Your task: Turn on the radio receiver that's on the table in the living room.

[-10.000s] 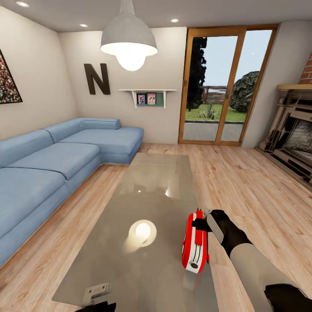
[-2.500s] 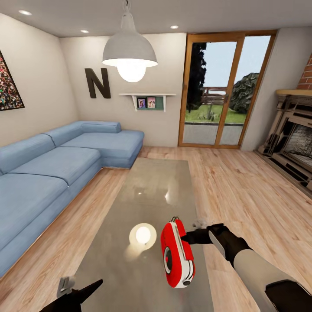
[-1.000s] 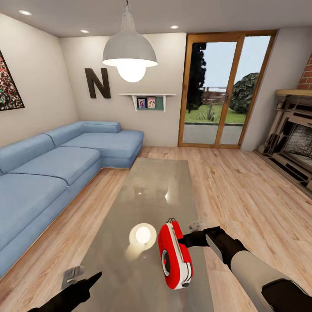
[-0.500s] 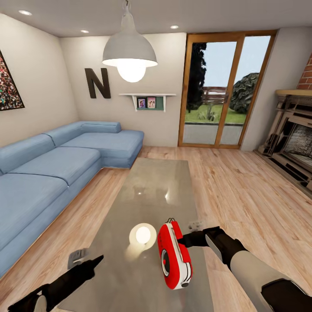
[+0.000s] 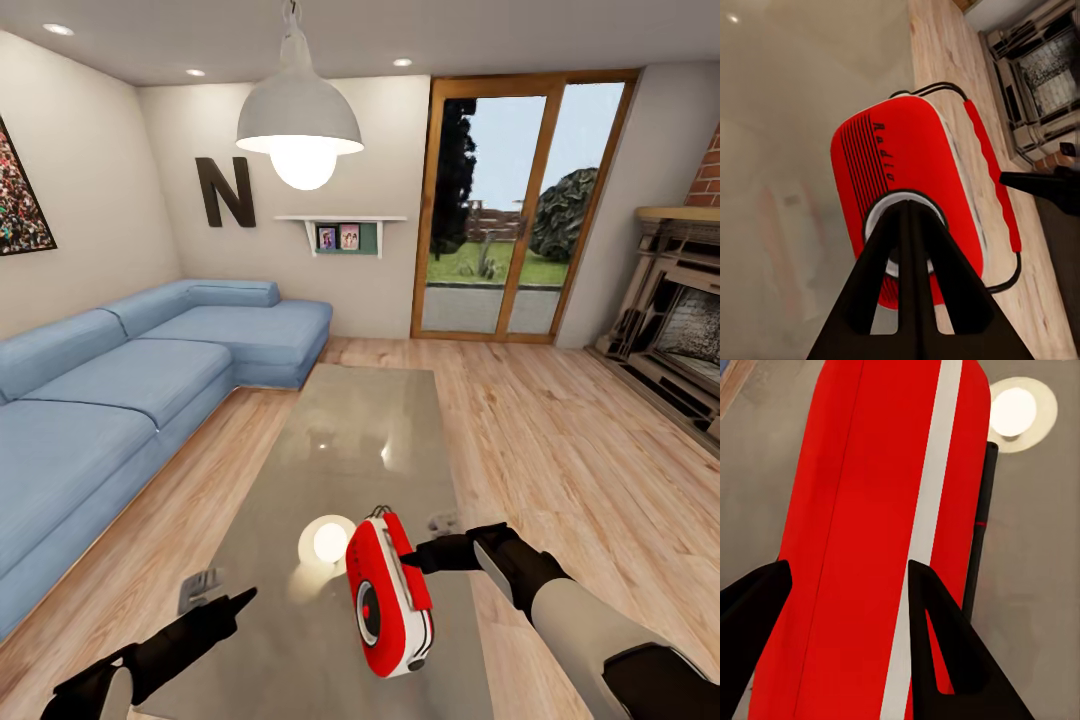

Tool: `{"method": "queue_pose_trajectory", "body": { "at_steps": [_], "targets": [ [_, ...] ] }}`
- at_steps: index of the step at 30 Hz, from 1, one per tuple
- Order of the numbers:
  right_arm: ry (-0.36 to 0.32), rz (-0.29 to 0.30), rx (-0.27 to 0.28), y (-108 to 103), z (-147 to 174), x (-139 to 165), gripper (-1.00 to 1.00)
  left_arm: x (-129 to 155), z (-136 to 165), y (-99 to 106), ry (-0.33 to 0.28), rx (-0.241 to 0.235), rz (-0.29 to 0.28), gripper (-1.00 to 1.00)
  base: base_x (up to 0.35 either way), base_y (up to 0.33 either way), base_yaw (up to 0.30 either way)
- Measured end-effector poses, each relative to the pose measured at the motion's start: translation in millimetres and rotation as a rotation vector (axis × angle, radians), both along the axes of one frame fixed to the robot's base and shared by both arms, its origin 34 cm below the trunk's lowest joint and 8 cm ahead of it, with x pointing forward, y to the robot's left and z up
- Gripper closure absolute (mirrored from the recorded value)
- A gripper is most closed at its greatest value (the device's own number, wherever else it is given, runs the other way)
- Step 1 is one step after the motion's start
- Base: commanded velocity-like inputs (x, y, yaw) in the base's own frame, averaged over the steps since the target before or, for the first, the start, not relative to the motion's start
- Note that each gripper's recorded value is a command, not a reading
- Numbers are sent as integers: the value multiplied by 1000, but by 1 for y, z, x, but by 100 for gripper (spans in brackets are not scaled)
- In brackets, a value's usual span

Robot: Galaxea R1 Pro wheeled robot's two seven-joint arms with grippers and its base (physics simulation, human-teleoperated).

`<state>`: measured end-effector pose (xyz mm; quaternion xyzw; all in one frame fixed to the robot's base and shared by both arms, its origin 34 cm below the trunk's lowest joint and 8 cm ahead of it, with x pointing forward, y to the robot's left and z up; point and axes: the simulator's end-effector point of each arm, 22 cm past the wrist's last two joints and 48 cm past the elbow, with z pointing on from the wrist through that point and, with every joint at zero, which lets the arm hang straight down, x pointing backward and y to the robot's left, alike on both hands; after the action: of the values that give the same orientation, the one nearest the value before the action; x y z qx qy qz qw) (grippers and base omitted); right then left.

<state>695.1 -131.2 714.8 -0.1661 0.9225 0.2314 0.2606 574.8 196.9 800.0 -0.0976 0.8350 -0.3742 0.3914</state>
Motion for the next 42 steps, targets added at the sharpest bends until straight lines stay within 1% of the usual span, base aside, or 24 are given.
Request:
{"method": "queue_pose_trajectory", "body": {
  "at_steps": [4, 8, 12, 15, 18, 26, 31, 34, 35, 38, 39, 42],
  "targets": [
    [0, -2, 6, 0, 1, 0, 100, -1, 3, -4, -8, -15, -12, 100, 0, 0, 0],
    [14, 26, 62, 12, 6, -5, 100, -2, 8, -9, -23, -36, -31, 100, 0, 0, 0],
    [17, 45, 85, 16, 9, -8, 100, -2, 9, -12, -25, -41, -41, 100, 0, 0, 0],
    [16, 49, 88, 17, 10, -9, 100, -3, 9, -22, -25, -40, -67, 100, 0, 0, 0],
    [1, 51, 93, 18, 11, -6, 100, -5, 5, -24, -15, -32, -73, 100, 0, 0, 0],
    [-6, 46, 89, 12, 12, -4, 100, -5, -12, -15, 29, 12, -39, 100, 0, 0, 0],
    [-5, 48, 91, 12, 12, -5, 100, -3, -29, -3, 78, 64, 10, 100, 0, 0, 0],
    [5, 71, 128, 21, 16, -9, 100, 3, -36, -4, 98, 62, 18, 100, 0, 0, 0],
    [8, 82, 142, 24, 18, -11, 100, 6, -40, -6, 109, 54, 17, 100, 0, 0, 0],
    [8, 93, 151, 26, 19, -13, 100, 10, -42, -17, 116, 39, 2, 100, 0, 0, 0],
    [9, 94, 152, 26, 19, -13, 100, 12, -40, -28, 113, 28, -13, 100, 0, 0, 0],
    [9, 96, 153, 26, 19, -13, 100, 15, -34, -51, 105, 5, -40, 100, 0, 0, 0]
  ]
}}
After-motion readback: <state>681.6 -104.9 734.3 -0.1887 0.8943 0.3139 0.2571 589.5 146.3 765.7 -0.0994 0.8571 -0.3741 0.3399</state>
